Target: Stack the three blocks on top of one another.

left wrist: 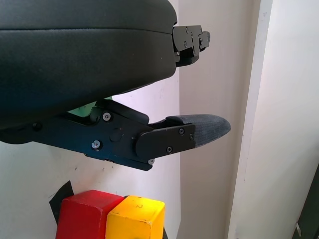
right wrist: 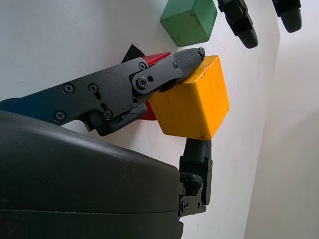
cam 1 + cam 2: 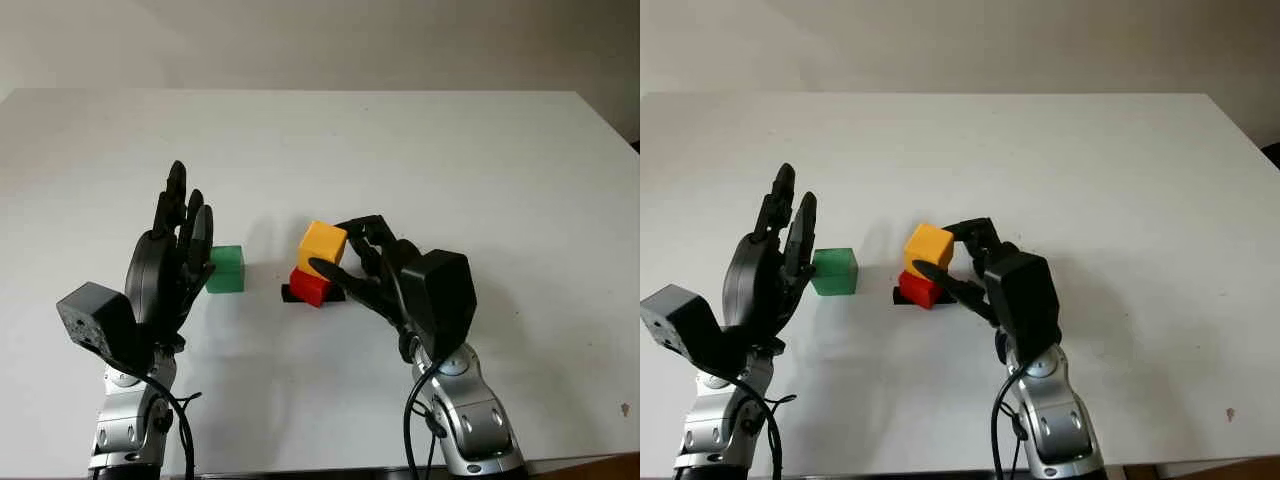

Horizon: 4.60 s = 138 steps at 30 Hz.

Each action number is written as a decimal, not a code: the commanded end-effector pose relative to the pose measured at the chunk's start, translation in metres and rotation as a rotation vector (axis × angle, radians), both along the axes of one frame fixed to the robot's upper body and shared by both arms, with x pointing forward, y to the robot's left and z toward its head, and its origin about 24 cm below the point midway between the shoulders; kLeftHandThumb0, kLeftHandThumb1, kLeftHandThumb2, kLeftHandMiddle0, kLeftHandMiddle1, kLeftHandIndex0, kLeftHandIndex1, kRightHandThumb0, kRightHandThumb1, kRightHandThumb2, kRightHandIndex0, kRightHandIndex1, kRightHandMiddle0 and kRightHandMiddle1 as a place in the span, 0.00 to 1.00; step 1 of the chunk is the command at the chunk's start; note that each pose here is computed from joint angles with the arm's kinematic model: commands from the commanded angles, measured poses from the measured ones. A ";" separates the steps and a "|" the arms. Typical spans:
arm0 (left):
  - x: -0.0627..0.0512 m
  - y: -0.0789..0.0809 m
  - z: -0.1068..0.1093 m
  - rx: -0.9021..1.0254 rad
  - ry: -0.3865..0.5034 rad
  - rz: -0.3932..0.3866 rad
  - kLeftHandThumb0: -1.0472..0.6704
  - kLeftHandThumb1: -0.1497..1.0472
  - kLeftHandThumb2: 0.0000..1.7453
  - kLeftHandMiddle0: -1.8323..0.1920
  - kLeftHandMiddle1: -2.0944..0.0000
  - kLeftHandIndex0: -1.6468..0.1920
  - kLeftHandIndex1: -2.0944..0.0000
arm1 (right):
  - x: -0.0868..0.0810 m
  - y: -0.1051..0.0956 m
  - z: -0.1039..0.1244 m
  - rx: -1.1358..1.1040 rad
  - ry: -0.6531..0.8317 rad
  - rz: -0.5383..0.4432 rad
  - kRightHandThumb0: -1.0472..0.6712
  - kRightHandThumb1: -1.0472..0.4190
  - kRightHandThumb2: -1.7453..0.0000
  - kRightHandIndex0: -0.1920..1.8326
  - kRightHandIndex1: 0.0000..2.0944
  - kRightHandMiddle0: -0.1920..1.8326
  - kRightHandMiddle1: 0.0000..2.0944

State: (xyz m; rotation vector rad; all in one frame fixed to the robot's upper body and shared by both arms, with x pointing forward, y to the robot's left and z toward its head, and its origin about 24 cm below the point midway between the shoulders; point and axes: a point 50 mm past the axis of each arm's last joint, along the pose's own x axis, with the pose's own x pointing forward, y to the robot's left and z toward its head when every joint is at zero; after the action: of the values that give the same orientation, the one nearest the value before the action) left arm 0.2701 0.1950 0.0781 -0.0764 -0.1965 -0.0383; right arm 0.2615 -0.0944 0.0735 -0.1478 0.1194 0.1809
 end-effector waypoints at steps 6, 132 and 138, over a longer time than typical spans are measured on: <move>-0.003 0.001 0.000 -0.001 0.000 0.003 0.24 1.00 0.31 0.95 0.98 0.96 0.98 | -0.005 0.003 0.000 -0.003 -0.012 0.010 0.33 0.00 0.96 0.18 0.02 0.14 0.80; 0.027 0.036 0.037 1.524 -0.083 -0.081 0.21 0.94 0.03 0.86 0.97 0.71 0.68 | -0.025 -0.073 -0.002 0.078 -0.153 -0.205 0.19 0.00 0.69 0.01 0.03 0.04 0.03; 0.027 0.038 0.035 1.523 -0.142 -0.050 0.33 1.00 0.07 0.80 0.97 0.75 0.44 | -0.025 -0.073 -0.002 0.080 -0.154 -0.209 0.20 0.00 0.70 0.02 0.03 0.05 0.03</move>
State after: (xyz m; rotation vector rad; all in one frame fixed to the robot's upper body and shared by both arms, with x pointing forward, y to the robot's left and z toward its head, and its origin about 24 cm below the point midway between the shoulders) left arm 0.2948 0.2343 0.1111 1.4378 -0.2393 -0.2367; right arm 0.2368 -0.1663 0.0652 -0.0599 0.0002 -0.0285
